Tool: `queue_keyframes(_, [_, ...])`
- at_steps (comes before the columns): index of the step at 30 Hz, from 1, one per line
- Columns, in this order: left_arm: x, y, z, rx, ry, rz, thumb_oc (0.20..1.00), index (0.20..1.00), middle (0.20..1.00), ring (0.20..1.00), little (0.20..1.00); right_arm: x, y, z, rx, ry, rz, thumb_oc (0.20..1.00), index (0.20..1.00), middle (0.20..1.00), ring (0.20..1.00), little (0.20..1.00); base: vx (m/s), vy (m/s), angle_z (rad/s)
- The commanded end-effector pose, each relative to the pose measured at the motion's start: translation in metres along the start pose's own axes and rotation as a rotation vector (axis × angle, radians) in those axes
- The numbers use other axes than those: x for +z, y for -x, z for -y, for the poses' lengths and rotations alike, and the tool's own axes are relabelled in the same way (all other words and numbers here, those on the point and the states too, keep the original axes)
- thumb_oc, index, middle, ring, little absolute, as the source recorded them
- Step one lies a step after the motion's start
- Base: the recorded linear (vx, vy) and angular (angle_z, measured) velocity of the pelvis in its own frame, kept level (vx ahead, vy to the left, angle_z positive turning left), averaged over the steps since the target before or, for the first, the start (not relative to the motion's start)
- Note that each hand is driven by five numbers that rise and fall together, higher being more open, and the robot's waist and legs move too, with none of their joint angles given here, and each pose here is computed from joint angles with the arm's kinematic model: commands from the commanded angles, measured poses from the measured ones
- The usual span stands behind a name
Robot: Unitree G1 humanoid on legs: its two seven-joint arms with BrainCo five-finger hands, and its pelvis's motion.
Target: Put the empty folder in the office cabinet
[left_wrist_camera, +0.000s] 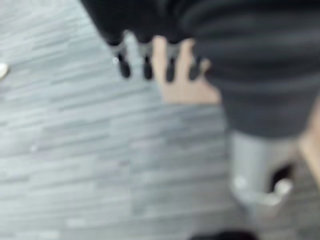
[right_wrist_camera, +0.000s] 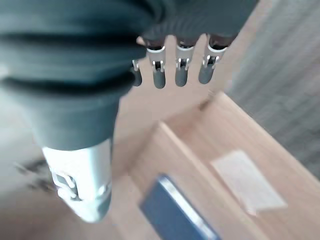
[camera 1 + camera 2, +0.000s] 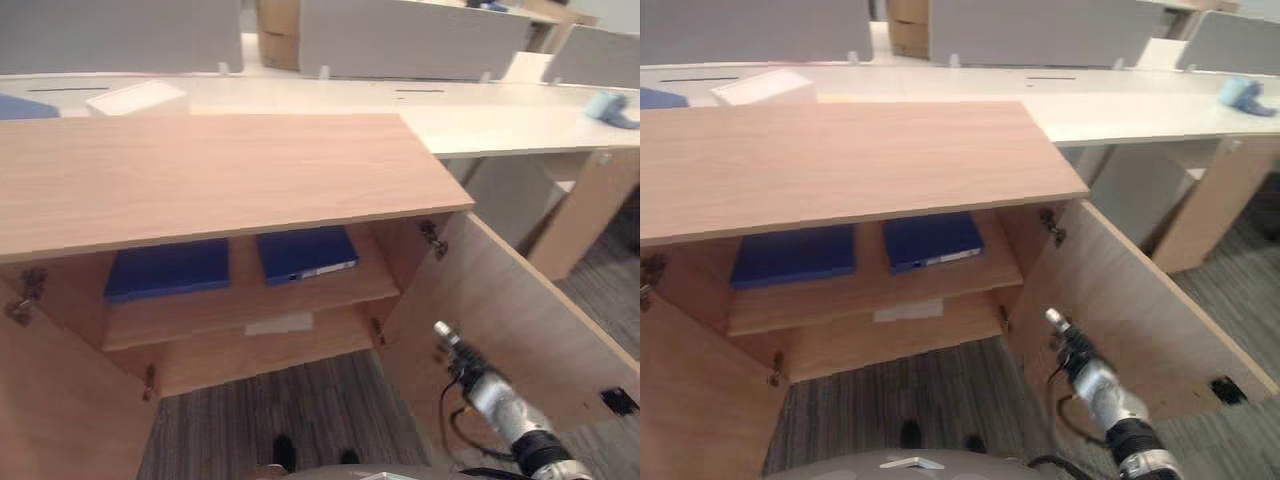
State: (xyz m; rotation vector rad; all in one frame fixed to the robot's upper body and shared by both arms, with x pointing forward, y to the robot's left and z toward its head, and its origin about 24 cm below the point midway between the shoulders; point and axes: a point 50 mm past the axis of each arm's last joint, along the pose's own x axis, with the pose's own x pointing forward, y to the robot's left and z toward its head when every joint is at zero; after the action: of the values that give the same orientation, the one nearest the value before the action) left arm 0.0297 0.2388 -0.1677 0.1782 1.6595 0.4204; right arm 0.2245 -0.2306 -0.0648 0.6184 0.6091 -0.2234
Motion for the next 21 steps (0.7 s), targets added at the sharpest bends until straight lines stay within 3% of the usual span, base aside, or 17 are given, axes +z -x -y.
queue_keyframes(1, [0.032,0.004,-0.013,0.061,-0.064,0.123,1.0,1.0,1.0,1.0,1.0,0.033,-0.002,0.001,-0.053,0.036,0.111,1.0,1.0,1.0,1.0,1.0,-0.02,0.013,-0.17])
queue_keyframes(4, [0.039,0.005,-0.018,0.082,-0.078,0.161,1.0,1.0,1.0,1.0,1.0,0.057,0.005,0.021,-0.175,-0.012,0.216,1.0,1.0,1.0,1.0,1.0,-0.03,0.018,-0.13])
queue_keyframes(6, [0.045,0.006,-0.021,0.097,-0.087,0.188,1.0,1.0,1.0,1.0,1.0,0.085,0.021,0.049,-0.437,-0.108,0.412,1.0,1.0,1.0,1.0,1.0,-0.08,0.037,-0.14])
queue_keyframes(7, [0.045,0.006,-0.021,0.097,-0.087,0.188,1.0,1.0,1.0,1.0,1.0,0.085,0.021,0.049,-0.437,-0.108,0.412,1.0,1.0,1.0,1.0,1.0,-0.1,0.065,-0.1])
queue_keyframes(9, [0.049,0.007,-0.023,0.106,-0.116,0.201,1.0,1.0,1.0,1.0,1.0,0.09,0.034,0.068,-0.617,-0.203,0.494,1.0,1.0,1.0,1.0,1.0,-0.07,0.071,-0.07])
queue_keyframes(17, [0.04,0.005,-0.036,0.176,-0.182,0.146,1.0,1.0,1.0,1.0,1.0,0.076,0.046,0.085,-0.829,-0.281,0.528,1.0,1.0,1.0,1.0,1.0,-0.06,0.013,-0.18])
queue_keyframes(21, [0.045,0.006,-0.044,0.197,-0.145,0.139,1.0,1.0,1.0,1.0,1.0,0.063,0.045,0.086,-0.839,-0.325,0.501,1.0,1.0,1.0,1.0,1.0,-0.12,-0.041,-0.54])
